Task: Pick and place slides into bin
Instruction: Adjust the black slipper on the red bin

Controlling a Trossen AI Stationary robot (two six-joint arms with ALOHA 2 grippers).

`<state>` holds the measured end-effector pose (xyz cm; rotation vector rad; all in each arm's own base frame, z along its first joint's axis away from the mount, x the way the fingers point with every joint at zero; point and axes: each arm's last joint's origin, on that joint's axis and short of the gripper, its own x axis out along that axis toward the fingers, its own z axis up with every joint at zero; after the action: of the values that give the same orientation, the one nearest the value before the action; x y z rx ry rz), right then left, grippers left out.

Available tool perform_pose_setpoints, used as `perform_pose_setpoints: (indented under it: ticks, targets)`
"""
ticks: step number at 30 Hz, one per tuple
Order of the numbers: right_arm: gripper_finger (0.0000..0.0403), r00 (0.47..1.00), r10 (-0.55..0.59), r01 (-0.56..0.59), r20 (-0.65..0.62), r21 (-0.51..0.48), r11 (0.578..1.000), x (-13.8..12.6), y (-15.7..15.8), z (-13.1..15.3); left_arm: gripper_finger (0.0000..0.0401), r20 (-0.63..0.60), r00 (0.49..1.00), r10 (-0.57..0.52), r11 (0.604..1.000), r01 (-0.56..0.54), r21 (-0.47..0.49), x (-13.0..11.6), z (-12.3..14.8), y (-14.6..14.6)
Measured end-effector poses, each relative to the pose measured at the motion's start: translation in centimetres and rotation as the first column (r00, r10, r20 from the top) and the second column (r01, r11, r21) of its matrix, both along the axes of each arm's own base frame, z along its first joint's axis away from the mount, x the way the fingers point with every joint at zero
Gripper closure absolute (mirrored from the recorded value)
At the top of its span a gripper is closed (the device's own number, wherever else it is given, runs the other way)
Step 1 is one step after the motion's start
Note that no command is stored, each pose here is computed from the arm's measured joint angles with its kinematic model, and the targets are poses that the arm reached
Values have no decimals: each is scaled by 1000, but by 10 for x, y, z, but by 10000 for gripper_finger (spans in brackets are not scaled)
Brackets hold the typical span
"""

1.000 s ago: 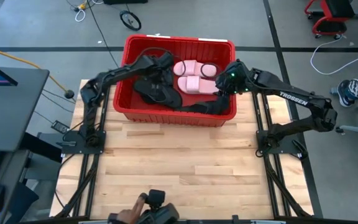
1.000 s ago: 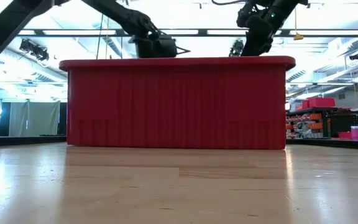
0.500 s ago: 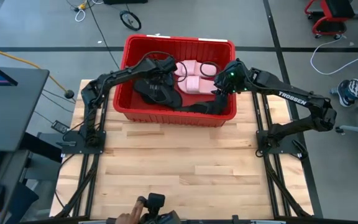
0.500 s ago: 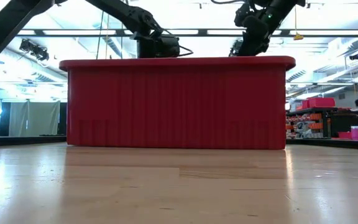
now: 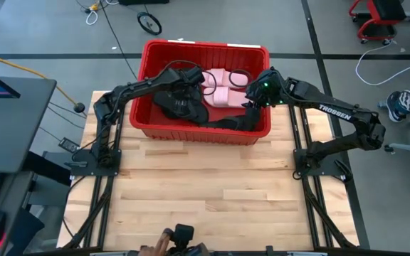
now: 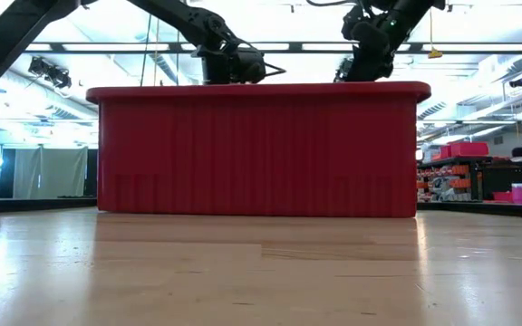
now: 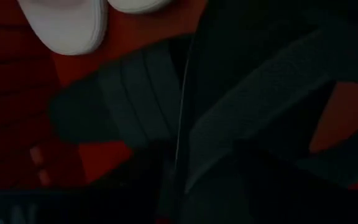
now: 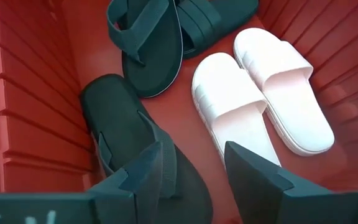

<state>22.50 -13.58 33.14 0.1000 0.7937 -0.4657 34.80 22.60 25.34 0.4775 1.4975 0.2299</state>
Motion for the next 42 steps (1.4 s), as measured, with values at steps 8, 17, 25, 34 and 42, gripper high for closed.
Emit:
perform_pose_setpoints:
  ticks: [8,17,25,34,42]
  targets:
    - [223,999,-38,37,18,33,999,0,0,0,213,-70,997,24,998,-28,-55,-7,-3,-5]
    - [223,999,-38,37,19,33,999,0,0,0,214,-24,1000,8,1000,-8,23,-1,-19,0]
    - [223,999,-37,37,19,33,999,0,0,0,256,36,999,16,997,-18,70,4,-21,4]
    - [223,999,-38,37,19,33,999,0,0,0,387,-12,997,81,997,-81,15,-1,-20,-4]
    - [223,998,-55,53,27,47,997,0,0,0,395,-110,993,38,998,-42,-41,6,0,-39]
